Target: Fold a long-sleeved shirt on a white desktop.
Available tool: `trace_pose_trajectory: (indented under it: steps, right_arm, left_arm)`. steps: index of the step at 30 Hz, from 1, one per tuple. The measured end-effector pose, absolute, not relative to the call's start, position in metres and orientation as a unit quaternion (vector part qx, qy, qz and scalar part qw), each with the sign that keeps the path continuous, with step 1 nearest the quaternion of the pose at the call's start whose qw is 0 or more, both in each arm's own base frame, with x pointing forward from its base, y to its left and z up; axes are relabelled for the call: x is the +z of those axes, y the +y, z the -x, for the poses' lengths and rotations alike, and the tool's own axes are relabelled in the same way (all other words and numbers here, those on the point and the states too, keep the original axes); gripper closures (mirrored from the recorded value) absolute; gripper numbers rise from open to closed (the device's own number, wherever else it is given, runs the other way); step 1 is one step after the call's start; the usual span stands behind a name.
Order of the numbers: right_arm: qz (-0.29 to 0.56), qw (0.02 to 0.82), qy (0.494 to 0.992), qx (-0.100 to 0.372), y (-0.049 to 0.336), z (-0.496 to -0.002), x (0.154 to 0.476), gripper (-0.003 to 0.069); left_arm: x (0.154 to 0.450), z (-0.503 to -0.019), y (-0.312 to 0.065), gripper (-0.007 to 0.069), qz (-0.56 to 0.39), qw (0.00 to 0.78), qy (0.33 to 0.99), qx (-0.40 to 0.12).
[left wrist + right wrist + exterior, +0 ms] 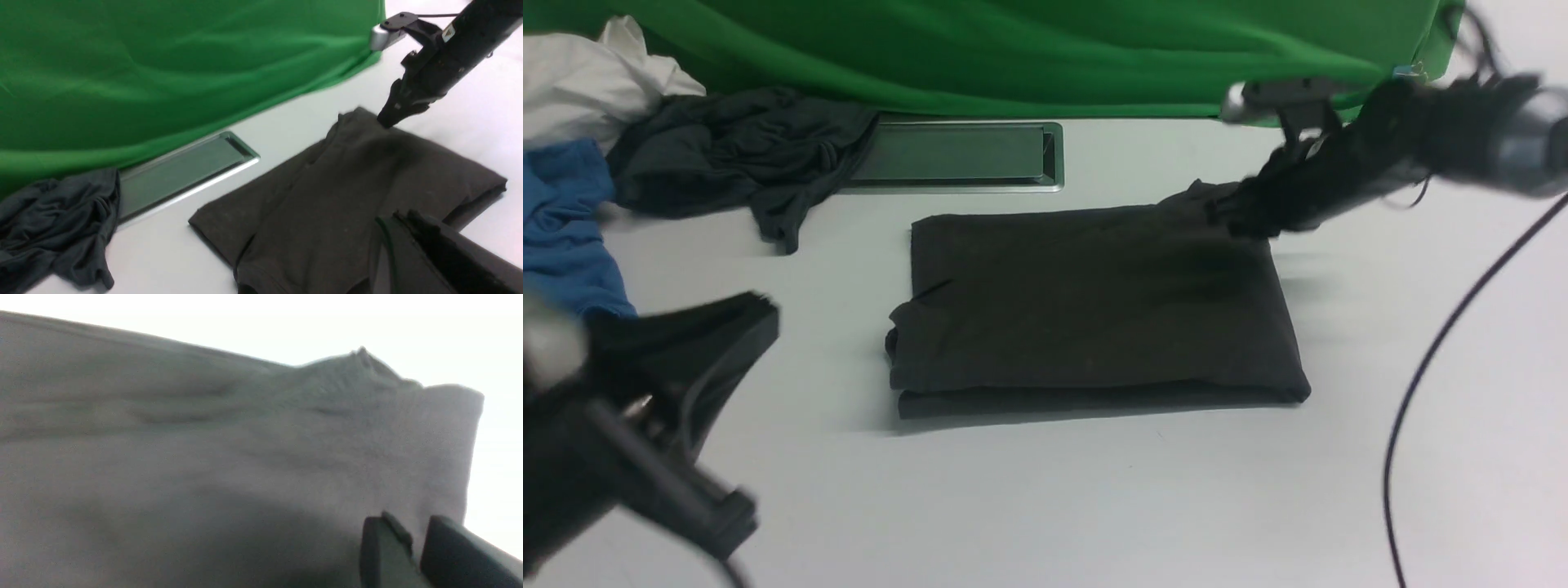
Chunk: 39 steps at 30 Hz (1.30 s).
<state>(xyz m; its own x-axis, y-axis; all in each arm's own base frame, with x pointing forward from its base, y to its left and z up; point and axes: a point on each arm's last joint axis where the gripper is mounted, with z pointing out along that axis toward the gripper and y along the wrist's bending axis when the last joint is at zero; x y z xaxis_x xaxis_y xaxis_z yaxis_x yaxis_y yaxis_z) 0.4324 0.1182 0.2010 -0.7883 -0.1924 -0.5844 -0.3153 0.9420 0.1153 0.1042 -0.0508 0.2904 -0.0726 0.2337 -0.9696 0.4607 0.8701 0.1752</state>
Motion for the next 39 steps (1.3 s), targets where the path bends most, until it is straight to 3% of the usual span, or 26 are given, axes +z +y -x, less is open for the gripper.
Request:
trace_pose_trajectory:
  steps: [5,7,10,15,25,39]
  right_arm:
    - [0.132,0.346,0.922,0.114,0.107,-0.384,0.274,0.0523]
    - [0.125,0.371,0.912,0.122,0.096,-0.335,0.308,0.0526]
    - [0.116,0.389,0.904,0.132,0.082,-0.274,0.328,0.0566]
    - [0.087,0.393,0.903,0.149,0.062,-0.19,0.319,0.0634]
    - [0.066,0.441,0.878,0.171,0.04,-0.098,0.286,0.061]
    - [0.067,0.498,0.849,0.165,0.032,-0.078,0.287,0.0552]
  left_arm:
    - [0.277,-0.088,-0.043,0.0608,-0.217,0.658,0.713,-0.107]
    - [0.273,-0.081,-0.039,0.0608,-0.197,0.682,0.694,-0.12]
    - [0.273,-0.077,-0.037,0.0608,-0.186,0.699,0.679,-0.127]
    - [0.271,-0.076,-0.037,0.0608,-0.199,0.703,0.673,-0.112]
    - [0.271,-0.076,-0.037,0.0607,-0.206,0.704,0.672,-0.106]
    - [0.271,-0.076,-0.037,0.0607,-0.204,0.704,0.672,-0.108]
